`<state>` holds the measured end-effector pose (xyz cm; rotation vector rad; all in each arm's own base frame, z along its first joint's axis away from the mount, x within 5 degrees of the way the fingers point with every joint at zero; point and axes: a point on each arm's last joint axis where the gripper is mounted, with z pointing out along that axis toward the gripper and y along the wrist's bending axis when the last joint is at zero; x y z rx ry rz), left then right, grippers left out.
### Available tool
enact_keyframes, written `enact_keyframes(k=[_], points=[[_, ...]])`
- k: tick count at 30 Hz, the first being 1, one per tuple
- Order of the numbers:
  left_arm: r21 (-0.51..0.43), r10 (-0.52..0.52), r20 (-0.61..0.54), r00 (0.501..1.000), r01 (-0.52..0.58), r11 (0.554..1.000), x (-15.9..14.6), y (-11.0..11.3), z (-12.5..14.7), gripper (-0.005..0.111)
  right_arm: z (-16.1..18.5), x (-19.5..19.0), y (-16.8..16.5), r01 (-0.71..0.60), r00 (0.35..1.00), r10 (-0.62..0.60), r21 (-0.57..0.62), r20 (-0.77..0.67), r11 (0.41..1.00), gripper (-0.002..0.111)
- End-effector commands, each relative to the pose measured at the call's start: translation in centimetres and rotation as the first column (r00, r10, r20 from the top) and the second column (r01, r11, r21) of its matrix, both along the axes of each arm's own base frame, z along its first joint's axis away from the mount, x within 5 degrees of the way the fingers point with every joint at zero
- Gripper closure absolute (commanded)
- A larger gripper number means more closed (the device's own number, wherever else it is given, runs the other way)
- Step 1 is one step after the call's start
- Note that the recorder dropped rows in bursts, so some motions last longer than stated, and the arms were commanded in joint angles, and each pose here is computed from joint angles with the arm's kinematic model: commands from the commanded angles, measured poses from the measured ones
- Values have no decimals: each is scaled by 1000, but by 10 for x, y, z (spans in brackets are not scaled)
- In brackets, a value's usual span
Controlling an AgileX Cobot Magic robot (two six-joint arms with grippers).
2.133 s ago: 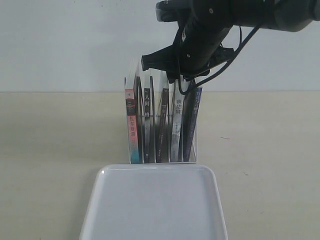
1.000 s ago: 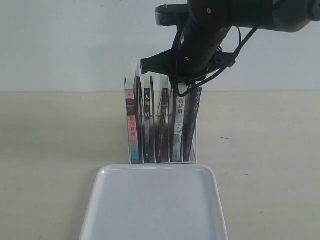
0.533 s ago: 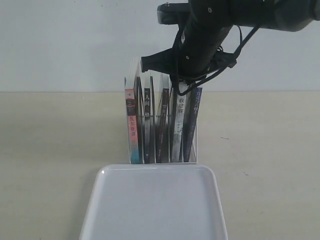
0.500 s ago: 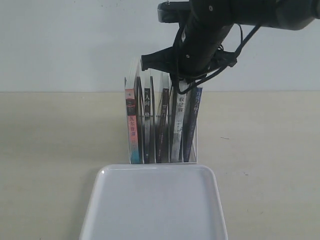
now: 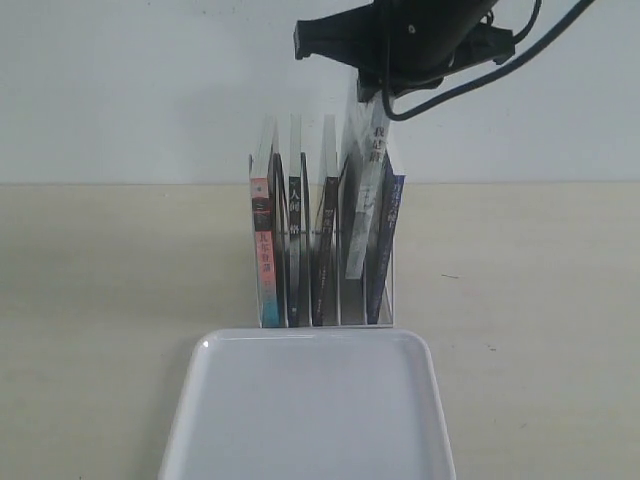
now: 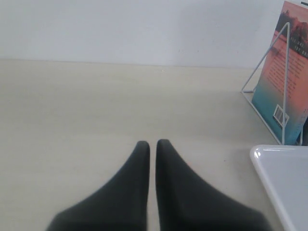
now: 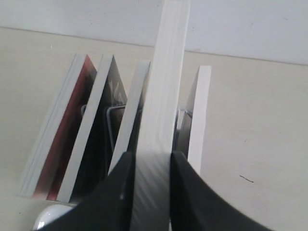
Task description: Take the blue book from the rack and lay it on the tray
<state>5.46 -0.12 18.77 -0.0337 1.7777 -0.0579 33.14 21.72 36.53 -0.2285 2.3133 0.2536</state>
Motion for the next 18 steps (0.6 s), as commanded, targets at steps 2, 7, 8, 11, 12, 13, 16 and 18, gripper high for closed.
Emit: enact_keyframes(k=[2,7,8,11,12,13,16,18], points=[[-9,-1,-3,1000,1,1000,0,0,-1,103,24,-7,-7,-9,995,6,23,97,1000,108],[-9,-1,-3,1000,1,1000,0,0,-1,103,22,-6,-6,-10,995,8,24,98,1000,108],[-9,-1,-3,1000,1,1000,0,0,-1,103,21,-5,-5,-11,995,8,23,96,1000,108],[-9,-1,-3,1000,1,1000,0,0,-1,103,14,-1,-2,-11,997,9,18,80,1000,108],[-9,-1,-3,1000,1,1000,0,0,-1,103,10,1,-1,-11,997,10,13,74,1000,108],[-9,-1,-3,1000,1,1000,0,0,-1,103,6,3,1,-9,998,8,10,64,1000,108],[-9,-1,-3,1000,1,1000,0,0,-1,103,-8,10,6,-8,999,8,-4,38,1000,108],[-9,-1,-3,1000,1,1000,0,0,-1,103,-16,14,9,-10,1000,10,-13,24,1000,108]])
